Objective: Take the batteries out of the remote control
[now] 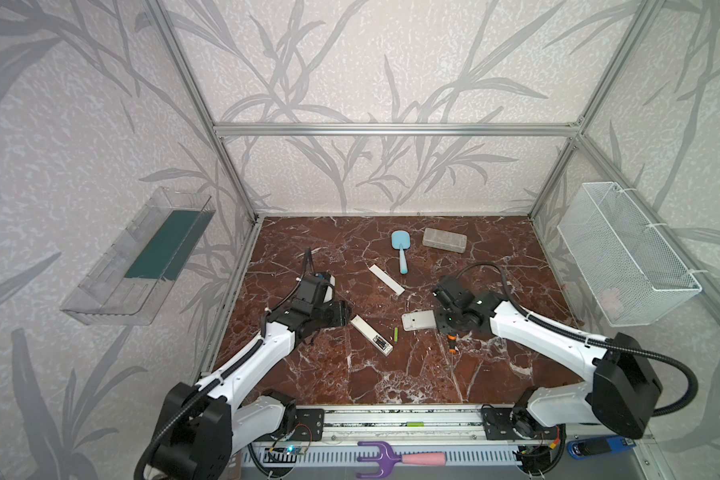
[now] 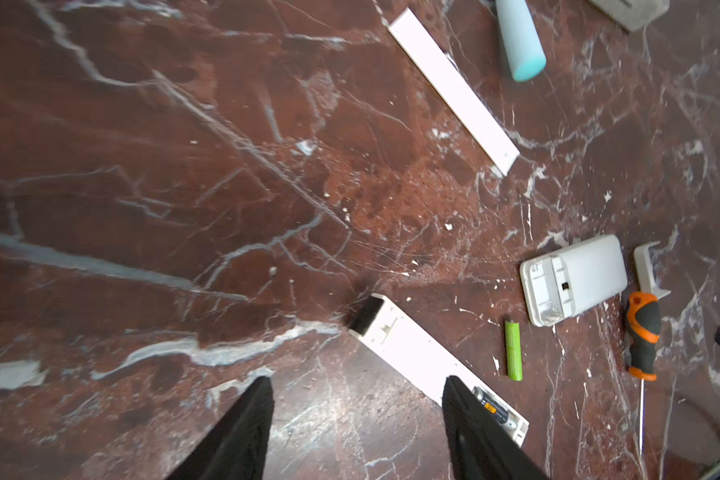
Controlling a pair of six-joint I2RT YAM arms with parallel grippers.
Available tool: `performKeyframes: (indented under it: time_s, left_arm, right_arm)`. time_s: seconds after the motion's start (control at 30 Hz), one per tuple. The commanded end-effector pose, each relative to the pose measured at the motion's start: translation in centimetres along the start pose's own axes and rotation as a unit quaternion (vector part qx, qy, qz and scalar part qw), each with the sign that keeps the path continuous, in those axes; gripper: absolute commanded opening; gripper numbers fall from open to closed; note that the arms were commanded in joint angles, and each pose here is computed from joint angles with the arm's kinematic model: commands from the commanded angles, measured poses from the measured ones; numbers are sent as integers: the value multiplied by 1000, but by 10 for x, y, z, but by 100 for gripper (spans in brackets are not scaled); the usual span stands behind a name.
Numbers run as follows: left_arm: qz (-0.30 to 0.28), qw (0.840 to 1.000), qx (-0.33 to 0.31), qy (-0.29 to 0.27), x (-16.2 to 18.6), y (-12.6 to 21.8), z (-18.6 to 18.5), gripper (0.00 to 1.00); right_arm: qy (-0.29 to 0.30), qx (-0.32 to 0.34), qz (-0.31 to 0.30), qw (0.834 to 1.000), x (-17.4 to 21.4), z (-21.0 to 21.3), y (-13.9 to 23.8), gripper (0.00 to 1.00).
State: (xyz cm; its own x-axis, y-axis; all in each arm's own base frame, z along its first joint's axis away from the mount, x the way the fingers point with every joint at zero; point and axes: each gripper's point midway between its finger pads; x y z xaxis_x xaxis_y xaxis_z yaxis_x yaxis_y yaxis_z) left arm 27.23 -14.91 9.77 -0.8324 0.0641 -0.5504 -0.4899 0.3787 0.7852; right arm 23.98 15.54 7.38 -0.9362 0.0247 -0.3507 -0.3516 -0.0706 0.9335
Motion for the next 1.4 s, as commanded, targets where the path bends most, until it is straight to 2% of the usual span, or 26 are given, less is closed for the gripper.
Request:
performKeyframes:
  time_s: [0.0,0.17,0.43,0.53,0.63,0.73,0.87,0.97,1.03,1.1,1.17,1.27,1.37]
  left_arm:
    - [7,998,1,-61,-3,-4,-26,66]
    - [16,996,28,-79,1,-21,-57,66]
    - [40,995,34,-84,11,-32,-66,66]
    - [38,995,34,-82,11,-33,-67,65]
    - [31,996,29,-83,8,-31,-66,65]
    - [20,996,16,-90,1,-28,-64,65]
    - [-9,994,37,-106,-10,-16,-73,64]
    - [-46,987,100,-118,-19,-2,-98,62]
    - [-79,975,157,-134,-25,11,-123,62]
    - [-113,956,220,-155,-27,27,-151,62]
    - [-158,921,302,-188,-27,50,-185,62]
    - [-222,878,369,-207,-26,73,-213,63]
    - [-229,851,409,-235,-16,82,-230,62]
  right_arm:
    - [-54,-46,17,997,14,-3,-7,57]
    - [-78,-40,40,995,22,-13,-21,58]
    - [-82,-61,81,991,25,4,-46,56]
    - [-81,-55,93,991,27,6,-53,47]
    - [-83,-48,91,991,26,3,-52,29]
    - [-87,-40,64,993,21,-5,-42,13]
    - [-92,-44,0,995,6,-14,-11,3]
    - [-94,-101,-68,988,-15,-3,24,0]
    - [-86,-162,-134,974,-31,11,54,0]
    - [-72,-228,-199,950,-46,27,84,0]
    - [-56,-296,-253,919,-56,43,112,0]
    - [-26,-381,-301,874,-65,65,149,0]
    - [16,-449,-321,834,-69,88,181,0]
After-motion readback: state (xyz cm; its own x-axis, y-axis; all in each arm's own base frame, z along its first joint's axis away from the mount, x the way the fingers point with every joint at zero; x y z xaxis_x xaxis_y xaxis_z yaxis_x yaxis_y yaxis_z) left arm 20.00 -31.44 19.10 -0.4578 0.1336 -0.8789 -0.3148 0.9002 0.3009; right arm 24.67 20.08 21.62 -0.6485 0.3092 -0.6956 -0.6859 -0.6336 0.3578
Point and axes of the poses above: each gripper's point midway between its finger pads, its own y axis back along the fingers, its own z axis along the line the jaws close on, x = y × z, and after that the axes turned 7 degrees about -y, right-handed
